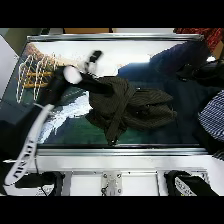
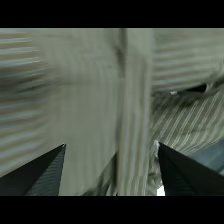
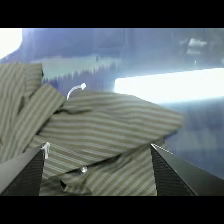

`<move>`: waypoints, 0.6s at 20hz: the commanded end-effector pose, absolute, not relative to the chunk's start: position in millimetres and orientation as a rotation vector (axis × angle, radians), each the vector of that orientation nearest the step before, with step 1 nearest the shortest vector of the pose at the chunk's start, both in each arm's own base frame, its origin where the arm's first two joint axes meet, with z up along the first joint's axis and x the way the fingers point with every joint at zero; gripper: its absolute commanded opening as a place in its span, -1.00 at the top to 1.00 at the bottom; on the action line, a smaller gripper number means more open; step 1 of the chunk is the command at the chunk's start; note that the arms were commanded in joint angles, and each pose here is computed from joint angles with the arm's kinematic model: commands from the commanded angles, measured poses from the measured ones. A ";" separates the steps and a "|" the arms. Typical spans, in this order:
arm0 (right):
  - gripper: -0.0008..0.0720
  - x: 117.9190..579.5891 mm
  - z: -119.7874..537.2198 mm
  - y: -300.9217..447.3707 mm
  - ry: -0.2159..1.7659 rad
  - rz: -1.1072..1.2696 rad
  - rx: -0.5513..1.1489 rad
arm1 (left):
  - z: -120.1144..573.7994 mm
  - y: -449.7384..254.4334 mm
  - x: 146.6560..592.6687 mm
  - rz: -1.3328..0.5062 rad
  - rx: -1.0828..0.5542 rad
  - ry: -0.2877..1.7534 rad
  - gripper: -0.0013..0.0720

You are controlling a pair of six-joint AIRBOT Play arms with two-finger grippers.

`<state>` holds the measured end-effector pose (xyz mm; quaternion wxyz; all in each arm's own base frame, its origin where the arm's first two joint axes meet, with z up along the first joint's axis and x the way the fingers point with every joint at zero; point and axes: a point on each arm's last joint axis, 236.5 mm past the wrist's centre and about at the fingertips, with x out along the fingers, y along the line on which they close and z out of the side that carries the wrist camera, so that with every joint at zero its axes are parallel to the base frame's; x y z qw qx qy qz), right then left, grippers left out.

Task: Fold the clothes and pants, and hang the long-sleeved shirts on hangers.

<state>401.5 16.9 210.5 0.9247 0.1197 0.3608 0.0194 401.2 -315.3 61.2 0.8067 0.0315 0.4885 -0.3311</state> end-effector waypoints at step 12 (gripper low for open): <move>-0.98 361.8 233.4 16.1 0.732 0.033 0.233 | -62.0 -353.0 413.7 -0.536 0.554 1.182 -0.14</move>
